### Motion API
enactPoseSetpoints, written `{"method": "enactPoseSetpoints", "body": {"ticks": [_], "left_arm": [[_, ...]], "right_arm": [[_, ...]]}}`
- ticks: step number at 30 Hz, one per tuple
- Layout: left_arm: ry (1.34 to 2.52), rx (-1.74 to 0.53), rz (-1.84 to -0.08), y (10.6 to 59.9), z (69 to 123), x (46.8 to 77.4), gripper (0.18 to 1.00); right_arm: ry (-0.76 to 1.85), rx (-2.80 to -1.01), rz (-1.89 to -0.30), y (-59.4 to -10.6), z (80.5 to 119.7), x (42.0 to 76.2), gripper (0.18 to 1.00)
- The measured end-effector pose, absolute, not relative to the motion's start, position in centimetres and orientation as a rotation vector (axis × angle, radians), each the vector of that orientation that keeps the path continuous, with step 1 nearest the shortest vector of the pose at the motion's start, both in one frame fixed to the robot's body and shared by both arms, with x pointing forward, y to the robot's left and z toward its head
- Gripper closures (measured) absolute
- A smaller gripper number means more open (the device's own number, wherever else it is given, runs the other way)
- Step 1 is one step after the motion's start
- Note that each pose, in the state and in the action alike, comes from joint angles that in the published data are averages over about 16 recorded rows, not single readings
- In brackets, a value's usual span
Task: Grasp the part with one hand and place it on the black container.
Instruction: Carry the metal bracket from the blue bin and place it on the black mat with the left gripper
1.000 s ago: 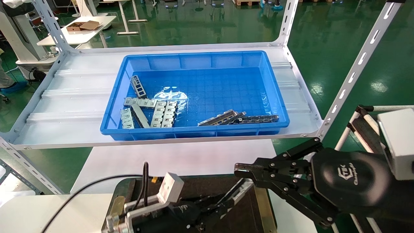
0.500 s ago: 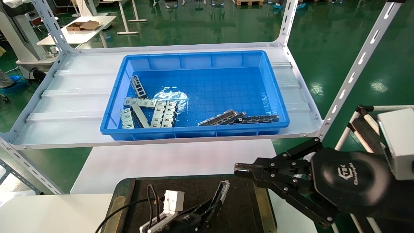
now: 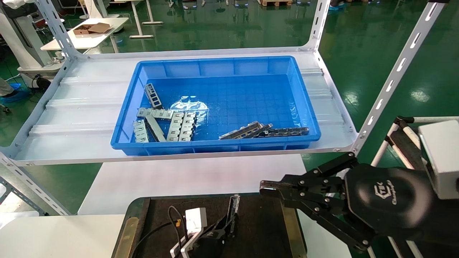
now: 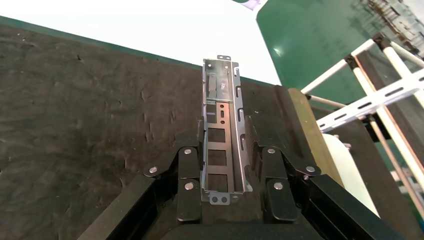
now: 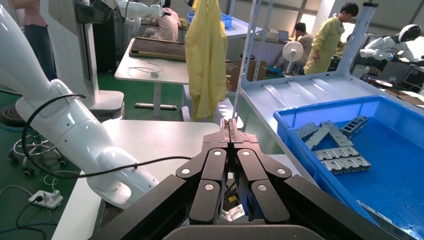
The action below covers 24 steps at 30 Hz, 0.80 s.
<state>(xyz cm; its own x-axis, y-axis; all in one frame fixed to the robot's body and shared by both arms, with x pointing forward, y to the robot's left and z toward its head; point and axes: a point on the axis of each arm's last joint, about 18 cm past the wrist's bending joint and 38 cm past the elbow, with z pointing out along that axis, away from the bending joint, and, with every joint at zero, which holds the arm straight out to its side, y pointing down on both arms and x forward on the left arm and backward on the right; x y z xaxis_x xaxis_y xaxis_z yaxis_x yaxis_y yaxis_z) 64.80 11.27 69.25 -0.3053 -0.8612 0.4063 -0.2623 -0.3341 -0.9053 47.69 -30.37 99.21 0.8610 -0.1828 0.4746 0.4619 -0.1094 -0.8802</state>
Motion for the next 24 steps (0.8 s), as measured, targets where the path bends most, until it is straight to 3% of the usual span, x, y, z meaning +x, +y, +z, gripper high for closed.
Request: {"method": "enactPoseSetpoints", "body": {"ticks": [24], "left_arm": [[1.375,-1.561,-1.618,9.9,67.2,65.3,0.834]], "right_arm": [[-0.224,-1.592,-0.553,-30.4,99.2,47.7,0.988]]}}
